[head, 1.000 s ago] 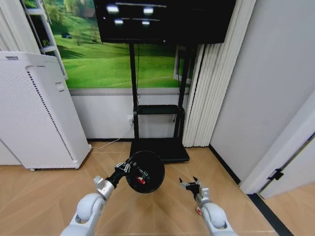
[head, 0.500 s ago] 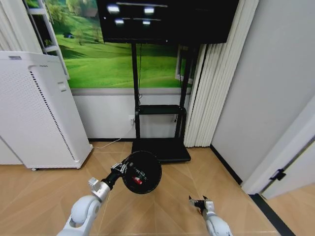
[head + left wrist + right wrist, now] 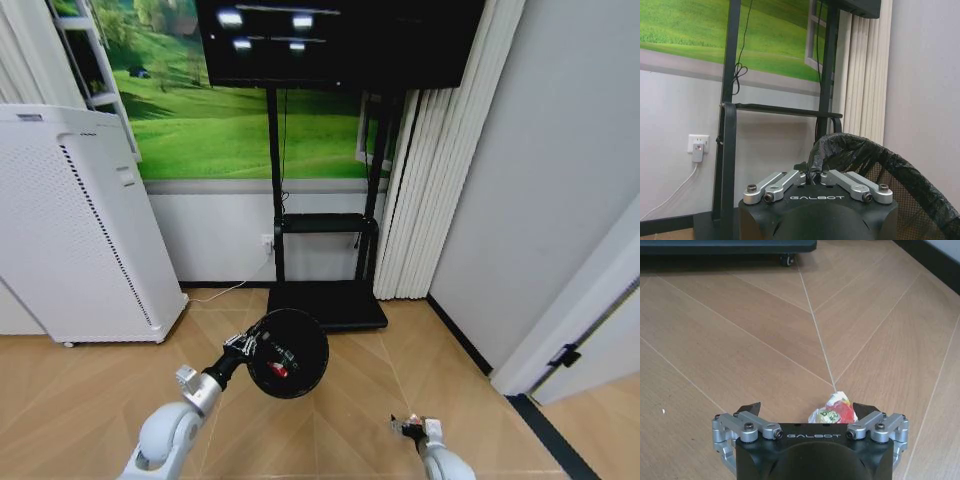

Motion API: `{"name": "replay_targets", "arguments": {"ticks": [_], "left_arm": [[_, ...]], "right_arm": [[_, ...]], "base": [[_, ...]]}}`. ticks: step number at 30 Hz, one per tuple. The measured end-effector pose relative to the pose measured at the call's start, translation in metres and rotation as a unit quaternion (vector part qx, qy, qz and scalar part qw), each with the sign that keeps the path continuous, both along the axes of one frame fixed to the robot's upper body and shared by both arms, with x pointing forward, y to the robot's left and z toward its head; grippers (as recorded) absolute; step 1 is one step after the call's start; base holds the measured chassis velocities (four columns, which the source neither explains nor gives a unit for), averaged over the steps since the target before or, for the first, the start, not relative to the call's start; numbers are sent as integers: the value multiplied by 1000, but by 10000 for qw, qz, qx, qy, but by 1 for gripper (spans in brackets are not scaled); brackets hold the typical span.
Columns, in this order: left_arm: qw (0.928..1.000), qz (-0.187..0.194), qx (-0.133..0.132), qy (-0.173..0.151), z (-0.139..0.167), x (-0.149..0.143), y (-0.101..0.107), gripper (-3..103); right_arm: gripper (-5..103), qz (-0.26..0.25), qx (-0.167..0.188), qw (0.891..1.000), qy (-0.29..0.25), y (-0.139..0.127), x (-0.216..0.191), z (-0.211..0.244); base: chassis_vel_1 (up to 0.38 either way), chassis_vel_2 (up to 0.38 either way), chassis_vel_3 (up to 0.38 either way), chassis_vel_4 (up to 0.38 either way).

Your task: Pick up the trash bin and place the garbage on the floor into it.

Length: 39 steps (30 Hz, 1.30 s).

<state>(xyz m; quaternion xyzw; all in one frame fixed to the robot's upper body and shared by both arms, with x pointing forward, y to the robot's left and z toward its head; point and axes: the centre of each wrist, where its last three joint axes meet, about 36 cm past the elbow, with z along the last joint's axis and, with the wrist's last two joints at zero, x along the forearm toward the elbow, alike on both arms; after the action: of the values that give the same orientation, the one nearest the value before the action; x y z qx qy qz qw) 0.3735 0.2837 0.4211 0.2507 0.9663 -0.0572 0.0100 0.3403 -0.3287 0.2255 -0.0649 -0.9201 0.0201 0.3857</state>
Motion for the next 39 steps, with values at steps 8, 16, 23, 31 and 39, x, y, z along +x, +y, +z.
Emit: {"name": "replay_targets", "arguments": {"ticks": [8, 16, 23, 31, 39], "left_arm": [[10000, -21, 49, -54, 7, -4, 5, 7], [10000, 2, 54, -4, 5, -8, 7, 7], [10000, -12, 51, -23, 6, -10, 6, 7], [10000, 2, 70, -45, 9, -15, 8, 7], [9999, 35, 111, -70, 9, -17, 15, 7]], "right_arm": [[100, -307, 134, 9992, 211, 0, 9, -25], [100, -380, 101, 9987, 338, -1, 7, -36], [97, -465, -8, 9980, 417, 3, 5, -42], [65, -492, -56, 9980, 387, 5, 5, -45], [39, -480, -106, 9982, 339, 8, 5, -47]], "base": [[0, 0, 0, 0], [0, 0, 0, 0], [0, 0, 0, 0], [0, 0, 0, 0], [0, 0, 0, 0]]}}
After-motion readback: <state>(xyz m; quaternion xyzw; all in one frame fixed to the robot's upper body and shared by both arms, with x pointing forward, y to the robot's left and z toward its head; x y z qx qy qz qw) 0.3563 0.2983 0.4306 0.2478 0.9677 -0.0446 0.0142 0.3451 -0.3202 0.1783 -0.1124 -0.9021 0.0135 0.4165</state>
